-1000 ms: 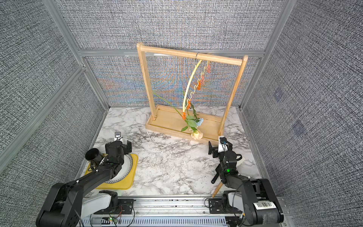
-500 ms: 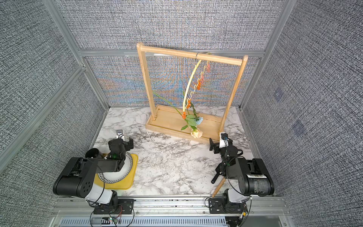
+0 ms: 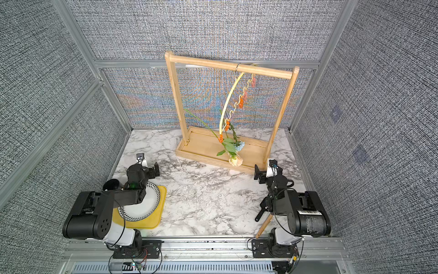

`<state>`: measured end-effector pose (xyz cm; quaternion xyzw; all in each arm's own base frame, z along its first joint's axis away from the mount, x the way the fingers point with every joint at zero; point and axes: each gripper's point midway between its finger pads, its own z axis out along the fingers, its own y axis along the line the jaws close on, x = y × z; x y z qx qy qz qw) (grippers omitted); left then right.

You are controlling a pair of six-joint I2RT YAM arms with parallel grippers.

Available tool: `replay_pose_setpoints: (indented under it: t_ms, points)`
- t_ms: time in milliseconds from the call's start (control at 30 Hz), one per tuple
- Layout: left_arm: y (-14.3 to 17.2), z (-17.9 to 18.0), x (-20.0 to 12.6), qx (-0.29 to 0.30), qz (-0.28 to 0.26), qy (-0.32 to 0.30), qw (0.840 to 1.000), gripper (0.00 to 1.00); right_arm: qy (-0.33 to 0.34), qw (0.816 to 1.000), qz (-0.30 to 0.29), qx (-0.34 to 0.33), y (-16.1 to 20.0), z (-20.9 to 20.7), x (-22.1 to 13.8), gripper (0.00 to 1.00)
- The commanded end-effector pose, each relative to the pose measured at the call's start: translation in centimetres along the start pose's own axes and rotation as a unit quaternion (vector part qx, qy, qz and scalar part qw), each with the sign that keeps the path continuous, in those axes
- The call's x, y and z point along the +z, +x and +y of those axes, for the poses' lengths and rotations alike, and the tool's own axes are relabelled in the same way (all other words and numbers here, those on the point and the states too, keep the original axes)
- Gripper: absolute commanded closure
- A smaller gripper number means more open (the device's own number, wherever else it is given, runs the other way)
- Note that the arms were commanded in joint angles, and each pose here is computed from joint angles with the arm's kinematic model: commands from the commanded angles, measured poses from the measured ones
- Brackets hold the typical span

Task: Dry the flowers on a clothes hanger
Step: Reset both arms

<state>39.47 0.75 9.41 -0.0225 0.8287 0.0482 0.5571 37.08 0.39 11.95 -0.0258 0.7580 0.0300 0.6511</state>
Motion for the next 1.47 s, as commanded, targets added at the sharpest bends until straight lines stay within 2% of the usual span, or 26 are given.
replay_pose_setpoints:
  t_ms: [0,1333,1433]
  points:
    - [-0.3,-0.2,0.0,-0.001,-0.005,0.006,1.000,0.01,0.017,1.000,-0.001,-0.006,-0.3,-0.1,0.4,0.01]
    - [-0.2,-0.3,0.1,0.001,-0.001,0.007,1.000,0.01,0.029,0.999,-0.001,-0.014,-0.4,0.0,0.4,0.01]
    - [-0.1,-2.6,0.2,0.031,0.006,0.071,0.997,0.01,0.029,0.999,0.000,-0.014,-0.3,0.0,0.4,0.01]
